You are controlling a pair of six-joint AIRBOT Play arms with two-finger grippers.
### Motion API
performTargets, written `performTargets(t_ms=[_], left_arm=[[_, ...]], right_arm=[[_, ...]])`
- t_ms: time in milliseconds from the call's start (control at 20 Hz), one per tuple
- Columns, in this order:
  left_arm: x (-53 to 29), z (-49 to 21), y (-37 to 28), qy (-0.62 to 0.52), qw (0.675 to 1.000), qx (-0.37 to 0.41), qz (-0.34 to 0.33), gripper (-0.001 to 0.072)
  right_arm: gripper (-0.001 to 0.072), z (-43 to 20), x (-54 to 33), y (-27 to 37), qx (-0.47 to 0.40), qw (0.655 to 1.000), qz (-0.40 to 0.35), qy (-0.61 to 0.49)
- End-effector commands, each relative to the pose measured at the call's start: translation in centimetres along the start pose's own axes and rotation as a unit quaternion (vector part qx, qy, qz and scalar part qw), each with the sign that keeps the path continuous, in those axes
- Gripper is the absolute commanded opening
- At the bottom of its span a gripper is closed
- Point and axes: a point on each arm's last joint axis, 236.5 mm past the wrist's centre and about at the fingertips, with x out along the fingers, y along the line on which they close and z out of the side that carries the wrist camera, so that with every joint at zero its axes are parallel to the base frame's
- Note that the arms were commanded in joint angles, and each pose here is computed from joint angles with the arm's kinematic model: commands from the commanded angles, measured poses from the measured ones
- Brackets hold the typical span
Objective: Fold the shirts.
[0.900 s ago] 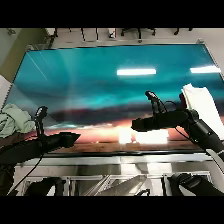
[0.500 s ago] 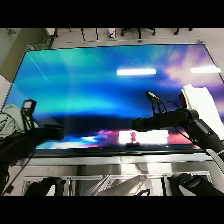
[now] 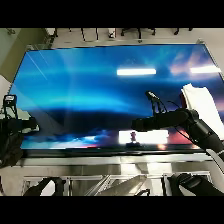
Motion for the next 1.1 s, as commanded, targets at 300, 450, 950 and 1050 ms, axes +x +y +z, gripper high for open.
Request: performTargets(t_ms=[300,450,950,1050], left_arm=[[11.0,1.0,6.7,0.053,0.997,-0.052,0.03,0.0709],[13.1,-0.4,5.3,0.113,0.993,-0.04,0.016,0.0312],[-4.7,15.9,-4.2,-0.036,0.995,-0.029,-0.087,0.0013],[-12.7,18.6,-9.6,-0.105,0.983,0.0,-0.151,0.0013]], right_arm=[[0.0021,0.0,0.0,0.0,0.0,1.0,0.0,0.0],[0.0021,0.0,0.0,0.0,0.0,1.0,0.0,0.0],[0.0021,0.0,0.0,0.0,0.0,1.0,0.0,0.0],[0.0021,0.0,0.0,0.0,0.0,1.0,0.0,0.0]])
